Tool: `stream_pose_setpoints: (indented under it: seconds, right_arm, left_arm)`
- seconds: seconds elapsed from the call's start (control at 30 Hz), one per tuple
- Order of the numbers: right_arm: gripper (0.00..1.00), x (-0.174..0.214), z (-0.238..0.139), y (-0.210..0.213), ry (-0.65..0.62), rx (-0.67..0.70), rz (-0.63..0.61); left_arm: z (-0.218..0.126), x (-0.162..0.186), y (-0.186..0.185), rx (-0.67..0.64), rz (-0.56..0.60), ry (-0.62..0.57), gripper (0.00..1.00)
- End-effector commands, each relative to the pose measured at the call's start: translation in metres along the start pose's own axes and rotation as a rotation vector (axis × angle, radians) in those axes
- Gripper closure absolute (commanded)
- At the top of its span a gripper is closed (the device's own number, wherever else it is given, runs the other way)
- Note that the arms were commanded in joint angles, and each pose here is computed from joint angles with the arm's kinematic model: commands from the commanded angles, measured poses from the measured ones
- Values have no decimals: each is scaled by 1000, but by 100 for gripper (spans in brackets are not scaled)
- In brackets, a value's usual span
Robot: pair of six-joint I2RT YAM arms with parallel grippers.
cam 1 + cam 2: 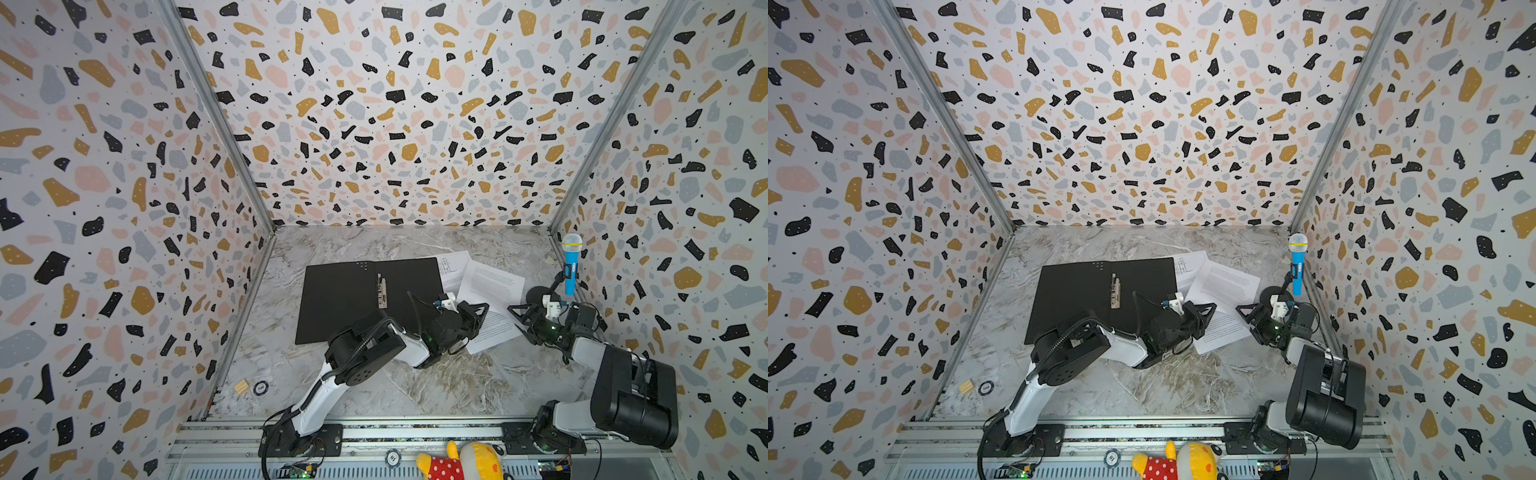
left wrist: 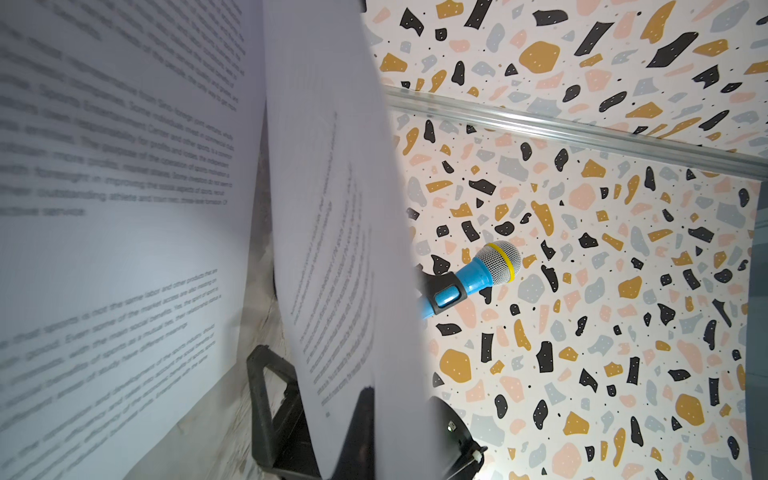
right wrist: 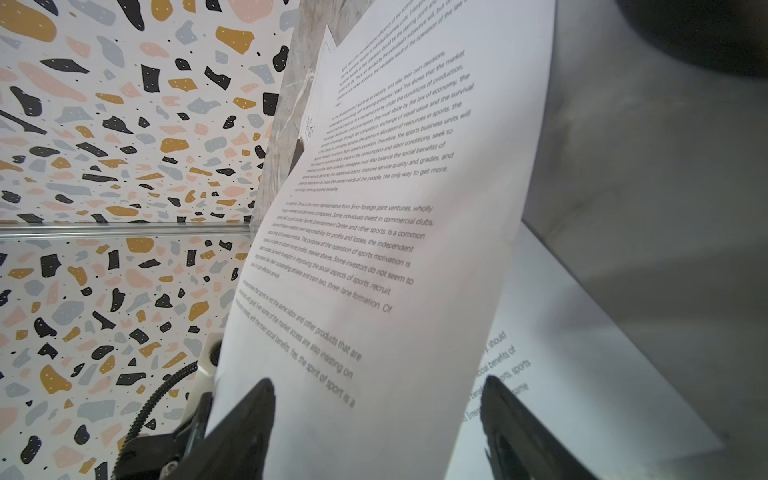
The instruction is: Put the files into the folder
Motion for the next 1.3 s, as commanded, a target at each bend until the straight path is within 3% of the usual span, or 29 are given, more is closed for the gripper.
stream_pose_setpoints:
  seconds: [0.0, 0.33, 0.9, 1.27]
  right_arm:
    - [24, -5, 1, 1, -11, -26, 3]
    - [38, -10, 8, -10, -14, -34, 35]
    - [83, -22, 9, -5, -34, -44, 20]
    - [90, -30, 12, 8, -32, -30, -21]
  left_arm:
    - [-9, 13, -20, 43, 29, 55, 100]
    - [-31, 21, -10, 8, 52, 131, 100]
    - [-63, 19, 12, -19, 30, 169, 100]
    - [-71, 12, 23, -49, 43, 153, 94]
Point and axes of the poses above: each gripper's point midway between its finger pads, its own z axis out along the fingers, its own y axis along the line the jaws close on, x = y × z, the point moved 2 cm from there along -z, back along the fingers, and after that the axes turned 15 degrees about -z, right-handed, at the moved point
